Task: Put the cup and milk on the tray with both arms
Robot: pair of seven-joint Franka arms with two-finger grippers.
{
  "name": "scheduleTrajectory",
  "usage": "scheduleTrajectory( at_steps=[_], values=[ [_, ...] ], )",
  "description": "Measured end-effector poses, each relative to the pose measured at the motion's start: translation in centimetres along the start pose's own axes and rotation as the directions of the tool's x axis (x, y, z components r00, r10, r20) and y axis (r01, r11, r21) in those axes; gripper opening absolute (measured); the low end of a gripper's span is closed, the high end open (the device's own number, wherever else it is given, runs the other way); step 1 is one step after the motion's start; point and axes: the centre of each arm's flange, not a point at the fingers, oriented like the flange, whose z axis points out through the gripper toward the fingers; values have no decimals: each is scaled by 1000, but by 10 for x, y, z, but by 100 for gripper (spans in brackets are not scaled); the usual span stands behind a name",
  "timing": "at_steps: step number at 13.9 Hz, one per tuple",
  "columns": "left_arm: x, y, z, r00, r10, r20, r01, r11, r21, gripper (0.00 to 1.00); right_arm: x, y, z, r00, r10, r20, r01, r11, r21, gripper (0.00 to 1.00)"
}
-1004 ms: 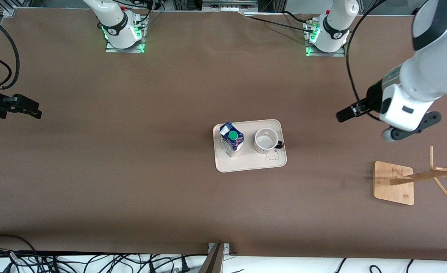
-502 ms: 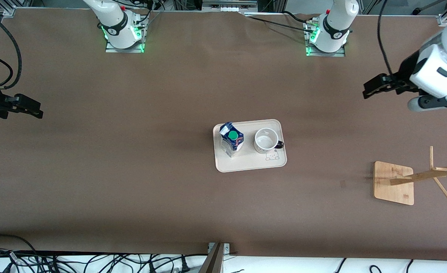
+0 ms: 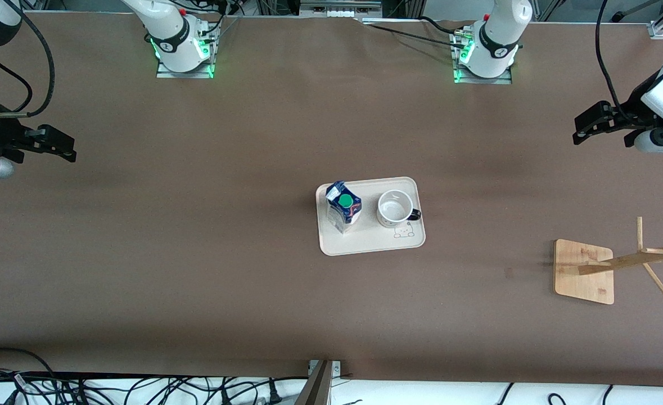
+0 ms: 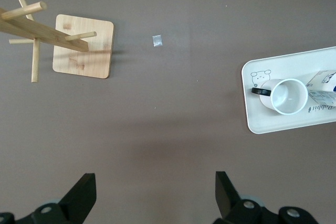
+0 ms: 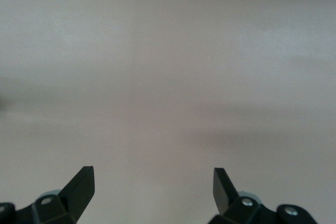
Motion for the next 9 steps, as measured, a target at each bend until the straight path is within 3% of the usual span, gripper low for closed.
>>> scheduleTrajectory(
  at_steps=[9],
  values=[
    [0,-2,7,1000,-2,8,2,1000,1,100,0,12,4,1000,-25,4,25,1000,-4,100]
  ],
)
